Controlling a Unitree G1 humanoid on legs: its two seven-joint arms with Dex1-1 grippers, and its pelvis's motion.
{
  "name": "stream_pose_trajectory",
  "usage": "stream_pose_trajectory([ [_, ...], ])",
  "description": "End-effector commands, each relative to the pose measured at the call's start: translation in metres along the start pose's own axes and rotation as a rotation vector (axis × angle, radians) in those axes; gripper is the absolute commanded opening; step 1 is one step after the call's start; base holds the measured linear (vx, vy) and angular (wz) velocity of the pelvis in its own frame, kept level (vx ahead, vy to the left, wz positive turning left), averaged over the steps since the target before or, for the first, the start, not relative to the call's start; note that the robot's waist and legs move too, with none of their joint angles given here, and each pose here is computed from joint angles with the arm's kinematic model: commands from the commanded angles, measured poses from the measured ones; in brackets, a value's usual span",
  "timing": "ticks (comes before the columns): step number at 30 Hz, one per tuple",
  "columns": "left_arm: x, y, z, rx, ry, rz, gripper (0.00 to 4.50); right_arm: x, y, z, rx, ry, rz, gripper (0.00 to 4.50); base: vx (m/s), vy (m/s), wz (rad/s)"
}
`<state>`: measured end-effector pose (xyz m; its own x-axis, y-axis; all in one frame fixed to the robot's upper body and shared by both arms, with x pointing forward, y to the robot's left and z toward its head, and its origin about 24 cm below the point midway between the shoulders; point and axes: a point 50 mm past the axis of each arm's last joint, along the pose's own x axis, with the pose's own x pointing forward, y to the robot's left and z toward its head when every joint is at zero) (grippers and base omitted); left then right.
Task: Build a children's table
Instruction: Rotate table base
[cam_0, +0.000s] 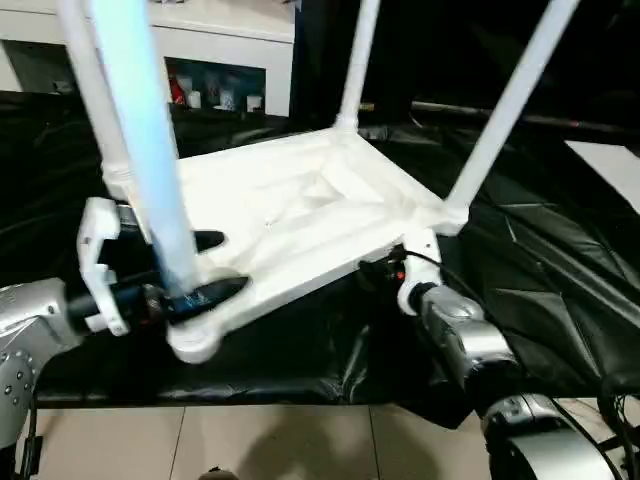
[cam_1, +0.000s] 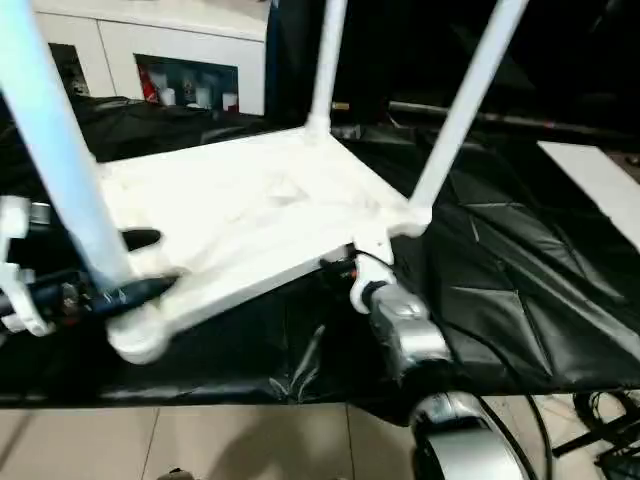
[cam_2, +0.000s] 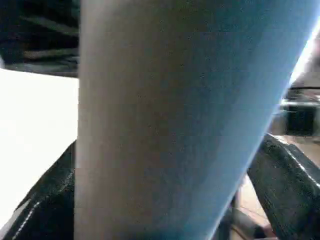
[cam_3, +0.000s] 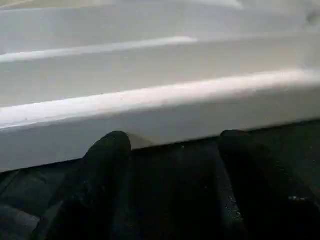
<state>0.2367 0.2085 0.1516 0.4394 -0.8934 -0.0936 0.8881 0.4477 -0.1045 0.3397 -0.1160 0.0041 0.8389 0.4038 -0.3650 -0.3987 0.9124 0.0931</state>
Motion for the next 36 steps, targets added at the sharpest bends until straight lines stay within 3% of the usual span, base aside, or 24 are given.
stream_pose_trajectory([
  [1,0.018,-0.014,0.009,0.030,-0.021,-0.126,4.48,0.006,0.010,0.011,-0.012,-0.022,0.048,3.18,0.000,0.000,0.00],
  [7,0.053,-0.023,0.014,0.051,-0.093,-0.218,4.48,0.015,0.028,0.014,-0.031,-0.019,0.135,3.18,0.000,0.000,0.00],
  [9,0.075,-0.021,0.011,0.074,-0.094,-0.225,4.48,0.020,0.042,0.018,-0.039,-0.026,0.205,3.18,0.000,0.000,0.00],
  [22,0.137,-0.033,0.011,0.083,-0.140,-0.361,4.48,0.024,0.081,0.016,-0.071,-0.005,0.463,3.18,0.000,0.000,0.00],
  [32,0.166,-0.031,0.009,0.115,-0.148,-0.326,4.48,0.023,0.090,0.015,-0.077,0.000,0.549,3.18,0.000,0.000,0.00],
  [35,0.169,-0.024,0.005,0.141,-0.120,-0.268,4.48,0.024,0.086,0.016,-0.086,-0.012,0.506,3.18,0.000,0.000,0.00],
  [36,0.170,-0.012,0.001,0.171,-0.085,-0.180,4.48,0.025,0.078,0.019,-0.099,-0.025,0.426,3.18,0.000,0.000,0.00],
])
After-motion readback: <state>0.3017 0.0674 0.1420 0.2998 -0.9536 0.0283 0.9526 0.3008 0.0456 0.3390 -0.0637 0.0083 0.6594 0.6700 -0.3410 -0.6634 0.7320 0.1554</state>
